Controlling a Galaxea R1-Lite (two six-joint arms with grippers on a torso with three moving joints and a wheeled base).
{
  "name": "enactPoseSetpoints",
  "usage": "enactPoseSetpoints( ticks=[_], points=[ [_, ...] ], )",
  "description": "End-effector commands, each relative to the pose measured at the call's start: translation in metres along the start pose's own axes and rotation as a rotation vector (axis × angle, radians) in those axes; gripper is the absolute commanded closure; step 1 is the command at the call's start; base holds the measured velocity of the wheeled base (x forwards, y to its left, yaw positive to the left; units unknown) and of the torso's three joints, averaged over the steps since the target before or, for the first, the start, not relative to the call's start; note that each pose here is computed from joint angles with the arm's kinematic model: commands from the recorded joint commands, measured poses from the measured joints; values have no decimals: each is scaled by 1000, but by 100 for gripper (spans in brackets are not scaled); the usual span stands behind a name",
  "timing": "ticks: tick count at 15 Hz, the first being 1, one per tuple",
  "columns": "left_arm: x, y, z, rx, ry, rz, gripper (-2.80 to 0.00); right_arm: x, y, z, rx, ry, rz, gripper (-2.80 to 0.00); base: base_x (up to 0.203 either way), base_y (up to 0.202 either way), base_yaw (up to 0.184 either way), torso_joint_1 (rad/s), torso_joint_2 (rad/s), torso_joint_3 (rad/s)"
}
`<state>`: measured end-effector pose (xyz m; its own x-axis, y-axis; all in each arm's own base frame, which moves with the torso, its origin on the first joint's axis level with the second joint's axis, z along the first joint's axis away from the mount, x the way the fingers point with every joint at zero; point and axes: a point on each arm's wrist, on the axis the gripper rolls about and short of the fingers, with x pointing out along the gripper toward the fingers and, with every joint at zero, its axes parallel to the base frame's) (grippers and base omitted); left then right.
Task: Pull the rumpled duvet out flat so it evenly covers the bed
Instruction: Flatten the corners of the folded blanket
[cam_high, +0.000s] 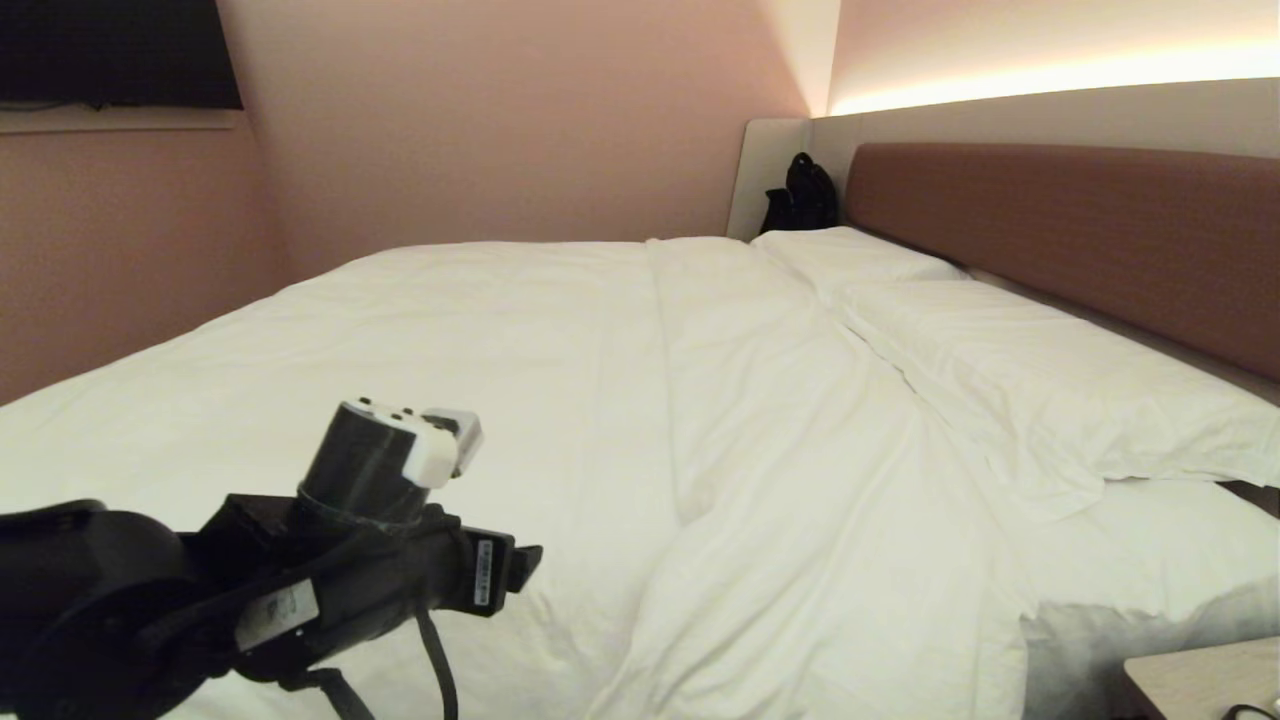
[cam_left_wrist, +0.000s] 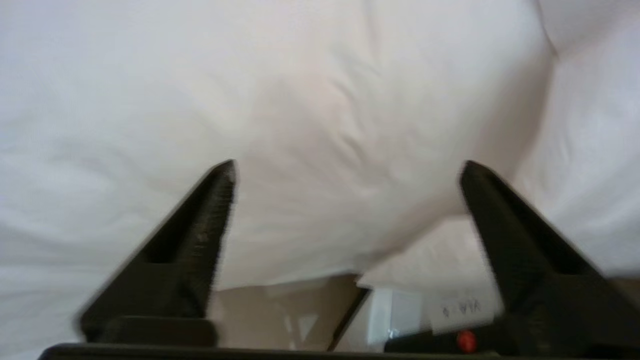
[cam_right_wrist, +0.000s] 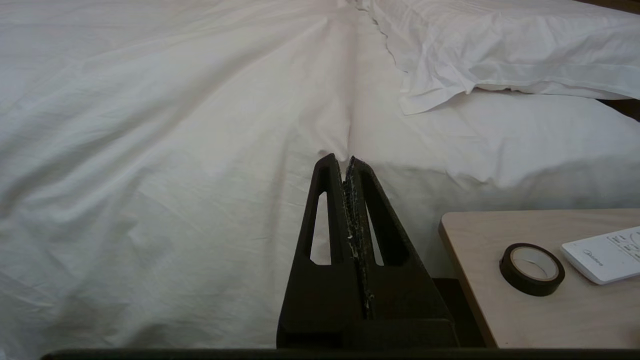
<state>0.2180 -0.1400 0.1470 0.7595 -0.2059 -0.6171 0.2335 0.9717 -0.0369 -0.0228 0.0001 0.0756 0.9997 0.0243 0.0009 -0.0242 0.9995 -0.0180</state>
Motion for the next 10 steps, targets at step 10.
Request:
enactPoseSetpoints(
  ticks=[10],
  points=[
    [-77,23,39,-139,-352,218,0,0,0,0,0,1,0,0,0,0,0,0,0,0]
  ],
)
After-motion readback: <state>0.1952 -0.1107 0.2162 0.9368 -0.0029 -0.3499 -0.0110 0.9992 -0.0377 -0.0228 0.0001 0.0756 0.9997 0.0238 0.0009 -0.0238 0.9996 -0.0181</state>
